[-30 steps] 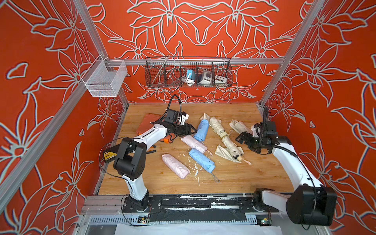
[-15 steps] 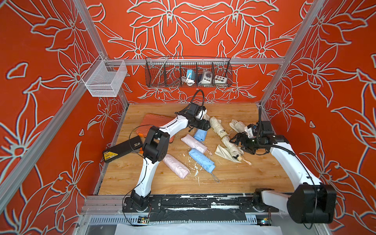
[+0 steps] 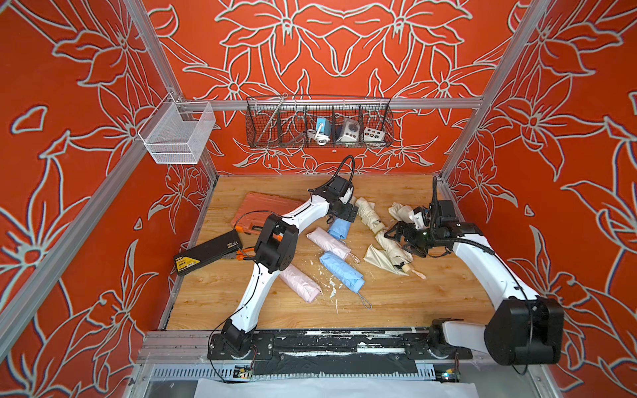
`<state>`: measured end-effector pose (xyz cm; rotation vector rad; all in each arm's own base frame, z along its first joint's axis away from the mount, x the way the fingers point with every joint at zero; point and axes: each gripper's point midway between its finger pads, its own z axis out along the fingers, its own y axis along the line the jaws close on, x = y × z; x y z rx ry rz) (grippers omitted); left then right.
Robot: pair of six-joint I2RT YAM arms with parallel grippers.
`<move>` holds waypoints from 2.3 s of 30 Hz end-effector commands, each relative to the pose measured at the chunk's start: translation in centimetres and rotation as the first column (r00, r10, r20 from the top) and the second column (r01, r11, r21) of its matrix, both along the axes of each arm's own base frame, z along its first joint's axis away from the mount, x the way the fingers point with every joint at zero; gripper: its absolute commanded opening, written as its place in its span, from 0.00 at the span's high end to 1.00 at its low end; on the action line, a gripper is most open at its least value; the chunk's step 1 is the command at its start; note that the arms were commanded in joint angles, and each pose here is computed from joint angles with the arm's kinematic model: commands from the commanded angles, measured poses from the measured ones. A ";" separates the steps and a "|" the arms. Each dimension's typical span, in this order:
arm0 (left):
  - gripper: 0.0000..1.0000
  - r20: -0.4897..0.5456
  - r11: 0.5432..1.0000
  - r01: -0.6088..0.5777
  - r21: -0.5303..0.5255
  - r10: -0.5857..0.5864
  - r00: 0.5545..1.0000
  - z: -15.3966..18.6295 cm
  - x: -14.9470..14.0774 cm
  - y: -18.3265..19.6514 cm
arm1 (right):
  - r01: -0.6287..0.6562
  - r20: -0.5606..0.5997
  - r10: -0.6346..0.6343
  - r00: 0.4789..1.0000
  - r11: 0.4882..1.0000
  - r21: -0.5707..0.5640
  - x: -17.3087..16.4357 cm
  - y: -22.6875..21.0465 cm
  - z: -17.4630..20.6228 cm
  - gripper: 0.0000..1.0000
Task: Take umbrellas out of sleeves
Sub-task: Pick up the umbrella from the center of the board.
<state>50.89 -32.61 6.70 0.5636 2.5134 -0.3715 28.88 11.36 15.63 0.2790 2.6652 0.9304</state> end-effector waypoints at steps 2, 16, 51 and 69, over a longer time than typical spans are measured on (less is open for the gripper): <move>0.05 -0.104 0.997 -0.005 0.074 0.012 0.994 -3.5 -2.0 0.8 | -0.009 0.015 0.009 1.000 1.000 0.010 0.5 0.3 0.3 0.02; 0.50 -0.205 0.994 -0.011 0.105 0.032 0.978 -6.4 -2.9 1.7 | 0.014 0.036 -0.013 0.999 1.000 -0.010 0.5 -0.1 0.4 0.02; 0.59 -0.506 0.294 -0.497 -0.816 0.052 0.861 15.1 -6.6 7.1 | -0.213 0.206 0.181 0.962 0.966 0.145 0.2 11.3 7.2 0.30; 0.59 -0.536 0.233 -0.532 -0.814 0.050 0.843 15.7 -8.6 7.9 | -0.323 0.288 0.276 0.917 0.938 0.129 1.7 21.1 8.0 0.41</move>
